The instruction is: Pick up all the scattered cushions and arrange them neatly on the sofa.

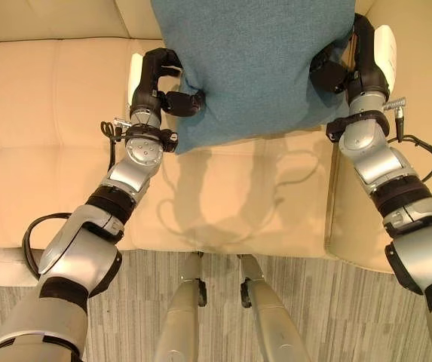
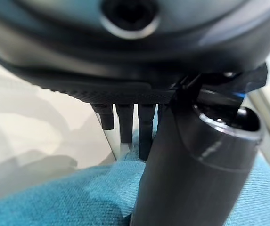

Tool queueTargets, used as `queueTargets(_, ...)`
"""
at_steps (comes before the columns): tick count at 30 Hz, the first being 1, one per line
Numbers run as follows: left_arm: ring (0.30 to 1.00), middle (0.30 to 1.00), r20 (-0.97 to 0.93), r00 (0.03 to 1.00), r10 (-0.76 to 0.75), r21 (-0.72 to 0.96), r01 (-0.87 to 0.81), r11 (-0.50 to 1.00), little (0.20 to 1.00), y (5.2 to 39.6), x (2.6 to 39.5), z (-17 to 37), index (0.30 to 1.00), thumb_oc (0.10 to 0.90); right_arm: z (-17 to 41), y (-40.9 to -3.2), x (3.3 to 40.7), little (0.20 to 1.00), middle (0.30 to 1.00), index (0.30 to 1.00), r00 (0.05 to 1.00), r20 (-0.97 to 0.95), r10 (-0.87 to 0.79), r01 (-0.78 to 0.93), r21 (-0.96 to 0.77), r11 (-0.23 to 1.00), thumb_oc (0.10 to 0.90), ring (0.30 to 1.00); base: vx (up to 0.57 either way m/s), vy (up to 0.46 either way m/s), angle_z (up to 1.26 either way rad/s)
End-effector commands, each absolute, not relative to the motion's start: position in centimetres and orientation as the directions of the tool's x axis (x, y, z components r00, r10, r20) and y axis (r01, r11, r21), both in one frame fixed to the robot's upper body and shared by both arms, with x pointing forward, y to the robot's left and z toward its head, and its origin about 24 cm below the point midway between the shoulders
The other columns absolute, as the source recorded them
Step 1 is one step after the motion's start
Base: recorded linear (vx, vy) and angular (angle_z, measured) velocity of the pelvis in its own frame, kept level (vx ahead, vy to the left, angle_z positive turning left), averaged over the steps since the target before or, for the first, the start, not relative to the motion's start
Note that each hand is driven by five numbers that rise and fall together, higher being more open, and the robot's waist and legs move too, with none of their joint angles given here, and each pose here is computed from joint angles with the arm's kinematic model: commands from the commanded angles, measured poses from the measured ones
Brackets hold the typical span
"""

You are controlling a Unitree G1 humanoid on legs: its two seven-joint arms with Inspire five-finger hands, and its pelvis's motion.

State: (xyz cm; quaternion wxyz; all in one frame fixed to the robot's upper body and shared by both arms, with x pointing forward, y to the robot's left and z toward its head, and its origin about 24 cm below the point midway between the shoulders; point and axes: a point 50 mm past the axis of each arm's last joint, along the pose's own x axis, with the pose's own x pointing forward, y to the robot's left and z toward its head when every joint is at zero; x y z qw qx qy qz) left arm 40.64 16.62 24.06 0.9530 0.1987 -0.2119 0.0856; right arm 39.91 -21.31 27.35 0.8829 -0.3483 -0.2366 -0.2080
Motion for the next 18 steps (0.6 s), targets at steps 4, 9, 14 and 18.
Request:
queueTargets(4,0.9,0.9,0.594,0.799,0.094,0.173,-0.241,0.955,0.9,16.8,39.4,26.7,0.9,0.8,29.7,-21.1,37.8,0.9,0.9,0.9,0.684,0.721,-0.11,0.567,-0.43,0.702,0.8,0.9,0.0,0.0,0.0)
queueTargets(9,0.9,0.9,0.565,0.812,0.15,0.106,-0.251,0.962,0.9,18.4,39.0,25.1,0.9,0.8,28.5,-22.8,37.0,0.9,0.9,0.9,0.684,0.711,-0.16,0.58,-0.397,0.712,0.8,0.9,0.0,0.0,0.0)
queueTargets(14,0.9,0.9,0.512,0.835,0.202,-0.076,-0.19,0.979,0.9,18.0,39.2,24.1,0.9,0.8,27.9,-22.3,37.1,0.9,0.9,0.9,0.692,0.701,-0.171,0.558,-0.369,0.743,0.8,0.9,0.0,-0.007,0.0)
queueTargets(18,0.9,0.9,0.48,0.848,0.227,-0.172,-0.163,0.972,0.9,17.6,39.6,24.4,0.9,0.8,28.4,-20.1,37.2,0.9,0.9,0.9,0.687,0.714,-0.135,0.501,-0.331,0.799,0.8,0.9,0.0,0.0,-0.01)
